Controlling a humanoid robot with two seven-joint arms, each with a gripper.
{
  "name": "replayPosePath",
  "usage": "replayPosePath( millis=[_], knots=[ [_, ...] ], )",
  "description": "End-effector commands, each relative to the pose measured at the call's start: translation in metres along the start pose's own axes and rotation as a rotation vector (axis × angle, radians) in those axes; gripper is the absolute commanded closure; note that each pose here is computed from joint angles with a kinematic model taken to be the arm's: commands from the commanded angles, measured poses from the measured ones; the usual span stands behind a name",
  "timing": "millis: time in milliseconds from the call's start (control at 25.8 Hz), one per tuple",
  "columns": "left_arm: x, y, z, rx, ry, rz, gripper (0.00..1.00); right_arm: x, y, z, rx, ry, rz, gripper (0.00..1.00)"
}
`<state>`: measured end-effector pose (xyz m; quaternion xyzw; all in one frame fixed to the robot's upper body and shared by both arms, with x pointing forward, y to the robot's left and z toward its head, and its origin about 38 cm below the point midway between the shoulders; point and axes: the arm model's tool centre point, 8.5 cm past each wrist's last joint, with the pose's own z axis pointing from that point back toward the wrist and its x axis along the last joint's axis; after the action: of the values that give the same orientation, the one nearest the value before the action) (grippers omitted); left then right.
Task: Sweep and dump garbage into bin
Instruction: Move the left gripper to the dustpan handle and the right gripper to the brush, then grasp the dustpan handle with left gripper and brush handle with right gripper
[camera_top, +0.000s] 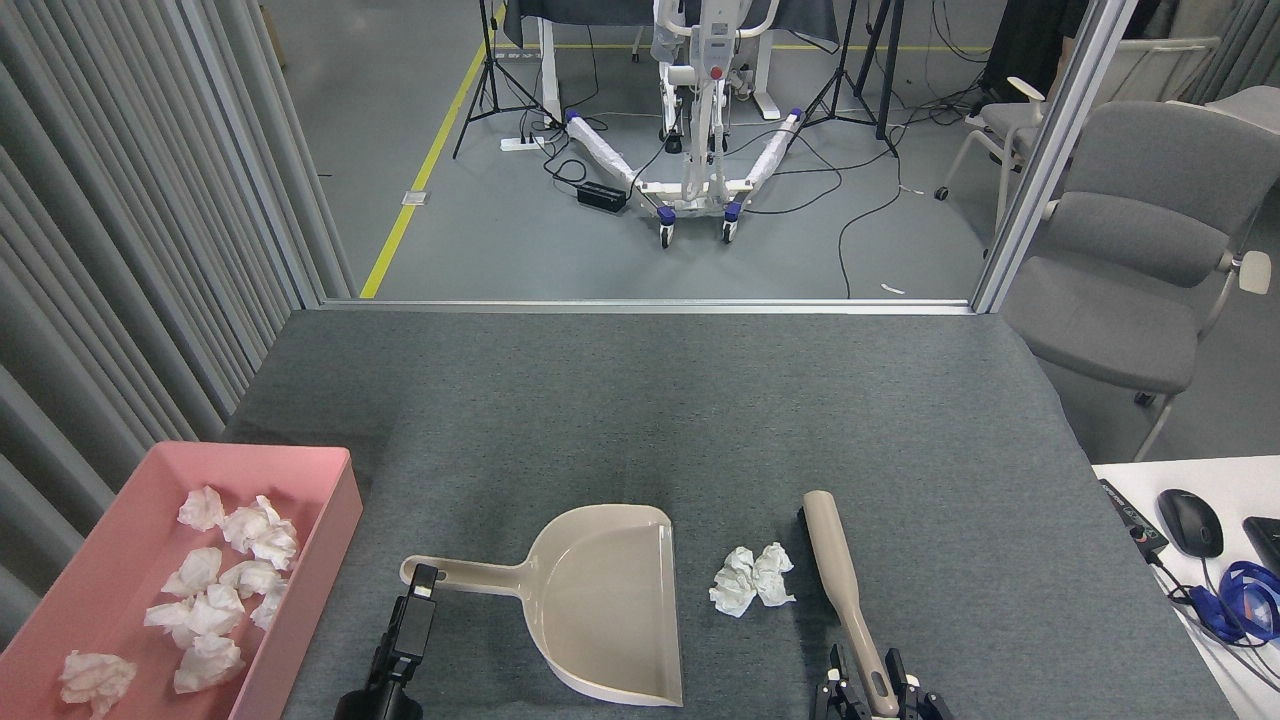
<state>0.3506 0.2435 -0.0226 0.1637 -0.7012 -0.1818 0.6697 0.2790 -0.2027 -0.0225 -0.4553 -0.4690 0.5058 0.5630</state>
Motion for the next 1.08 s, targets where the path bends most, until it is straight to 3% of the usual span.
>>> replayPosePath(
  millis=[0, 39, 193, 310, 464, 542, 696, 1045],
  knots=[
    [-0.006, -0.005, -0.003, 0.002, 0.026, 0.019, 0.17, -0.001, 0.002, 0.0, 0.006, 0.004, -0.014, 0.39],
    [-0.005, -0.008, -0.005, 0.001, 0.027, 0.026, 0.17, -0.002, 0.002, 0.001, 0.008, 0.007, -0.018, 0.41],
    [-0.002, -0.01, -0.014, -0.001, 0.021, 0.032, 0.17, -0.003, 0.002, 0.001, 0.008, 0.005, -0.017, 0.7],
    [-0.001, -0.011, -0.018, -0.004, 0.021, 0.032, 0.16, -0.007, 0.002, 0.001, 0.004, 0.001, -0.003, 0.85],
    [-0.003, -0.013, -0.023, -0.011, 0.03, 0.035, 0.16, -0.008, -0.001, 0.001, -0.028, -0.013, 0.0, 0.99],
    [-0.003, -0.013, -0.024, -0.01, 0.03, 0.035, 0.17, -0.008, 0.0, 0.002, -0.026, -0.015, -0.001, 1.0],
    [-0.004, -0.015, -0.025, -0.016, 0.031, 0.034, 0.27, -0.007, -0.001, 0.004, -0.037, -0.027, -0.004, 1.0],
    [-0.007, -0.017, -0.027, -0.024, 0.043, 0.037, 0.3, -0.025, -0.001, 0.021, -0.026, -0.049, 0.005, 1.0]
  ],
)
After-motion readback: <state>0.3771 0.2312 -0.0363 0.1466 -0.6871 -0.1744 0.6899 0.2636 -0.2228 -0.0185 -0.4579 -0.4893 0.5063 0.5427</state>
